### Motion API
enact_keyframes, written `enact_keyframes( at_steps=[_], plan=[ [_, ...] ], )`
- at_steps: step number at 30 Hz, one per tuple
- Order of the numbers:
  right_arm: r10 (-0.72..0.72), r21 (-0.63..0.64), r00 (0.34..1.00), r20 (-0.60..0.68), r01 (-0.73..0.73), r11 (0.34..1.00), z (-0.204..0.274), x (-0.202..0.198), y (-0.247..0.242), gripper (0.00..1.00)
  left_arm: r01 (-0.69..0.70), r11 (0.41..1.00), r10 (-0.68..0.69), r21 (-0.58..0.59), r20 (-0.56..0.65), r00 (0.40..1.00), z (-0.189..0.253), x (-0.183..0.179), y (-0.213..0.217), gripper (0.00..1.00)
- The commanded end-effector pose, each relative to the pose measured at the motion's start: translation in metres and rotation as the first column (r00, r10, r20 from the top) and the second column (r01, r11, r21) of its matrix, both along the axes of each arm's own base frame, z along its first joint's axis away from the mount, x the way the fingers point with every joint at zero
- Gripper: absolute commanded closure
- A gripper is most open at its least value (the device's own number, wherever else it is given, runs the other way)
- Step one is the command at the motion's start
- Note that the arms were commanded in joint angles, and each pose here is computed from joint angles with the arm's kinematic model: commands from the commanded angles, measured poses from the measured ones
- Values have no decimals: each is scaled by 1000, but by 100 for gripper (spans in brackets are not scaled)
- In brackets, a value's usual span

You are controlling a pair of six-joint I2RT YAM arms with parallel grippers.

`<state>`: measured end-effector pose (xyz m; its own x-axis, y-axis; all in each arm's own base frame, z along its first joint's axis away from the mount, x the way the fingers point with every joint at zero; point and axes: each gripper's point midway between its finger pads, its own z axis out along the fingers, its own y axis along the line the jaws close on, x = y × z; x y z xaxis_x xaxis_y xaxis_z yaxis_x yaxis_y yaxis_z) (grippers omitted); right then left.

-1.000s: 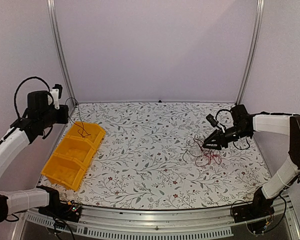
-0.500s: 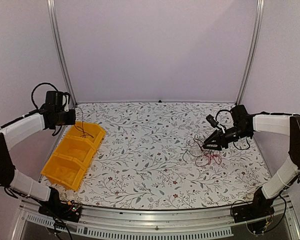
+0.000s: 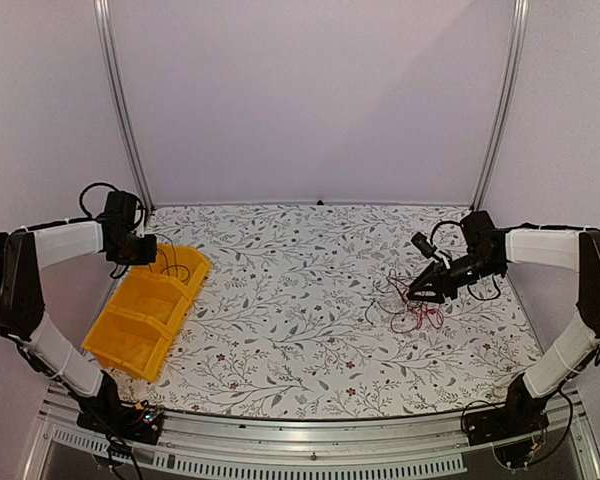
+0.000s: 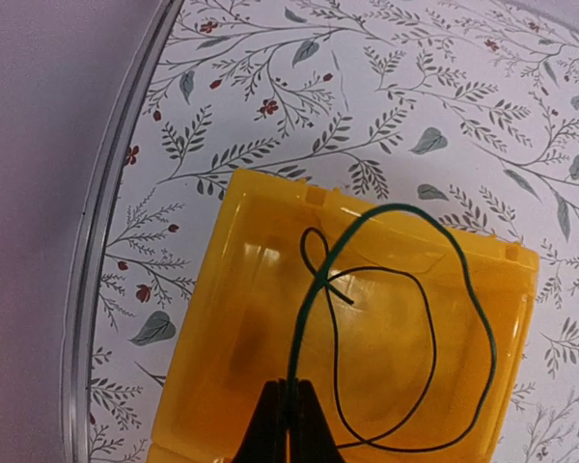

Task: Untangle the cables

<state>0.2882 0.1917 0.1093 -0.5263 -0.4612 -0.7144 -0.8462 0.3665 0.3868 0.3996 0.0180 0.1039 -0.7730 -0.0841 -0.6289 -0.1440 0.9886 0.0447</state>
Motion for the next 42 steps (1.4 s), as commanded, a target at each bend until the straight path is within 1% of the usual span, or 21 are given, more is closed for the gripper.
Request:
enact_keyframes(
  at_steps=[1, 6, 13, 15, 17, 21, 23, 26, 36, 42],
  plan=[
    [12, -11, 1000, -2, -12, 1000, 0, 3, 0, 50, 11, 999, -14, -43, -76, 997, -13, 5, -6, 100],
    [16, -12, 1000, -8, -16, 1000, -2, 3, 0, 50, 13, 998, -22, -67, -140, 990, -24, 3, -10, 100],
    [18, -16, 1000, -14, -19, 1000, -3, 3, 0, 50, 11, 999, -16, -46, -106, 994, 3, -21, -7, 100],
    [19, -17, 1000, -15, -19, 1000, -3, 3, 0, 50, 13, 998, -19, -60, -113, 993, 5, -27, -9, 100],
    [21, -15, 1000, -17, -21, 1000, -3, 3, 0, 50, 20, 996, -33, -88, -157, 987, -1, -30, -14, 100],
    [24, -13, 1000, -16, -24, 1000, -2, 2, 0, 50, 4, 996, -30, -93, -283, 959, -23, -35, -14, 100],
    [26, -14, 1000, -12, -26, 1000, -1, 1, 0, 50, -3, 995, -29, -101, -309, 951, -29, -33, -15, 100],
    [24, -17, 1000, -5, -24, 1000, 0, 0, -1, 50, -7, 994, -26, -105, -315, 949, -31, -27, -16, 100],
    [22, -32, 1000, 5, -21, 999, 0, 1, -3, 50, -1, 997, -27, -78, -361, 932, -43, -9, -12, 100],
    [20, -40, 1000, 1, -20, 999, -3, 2, -3, 50, 8, 997, -35, -75, -362, 932, -48, 2, -12, 100]
  ],
)
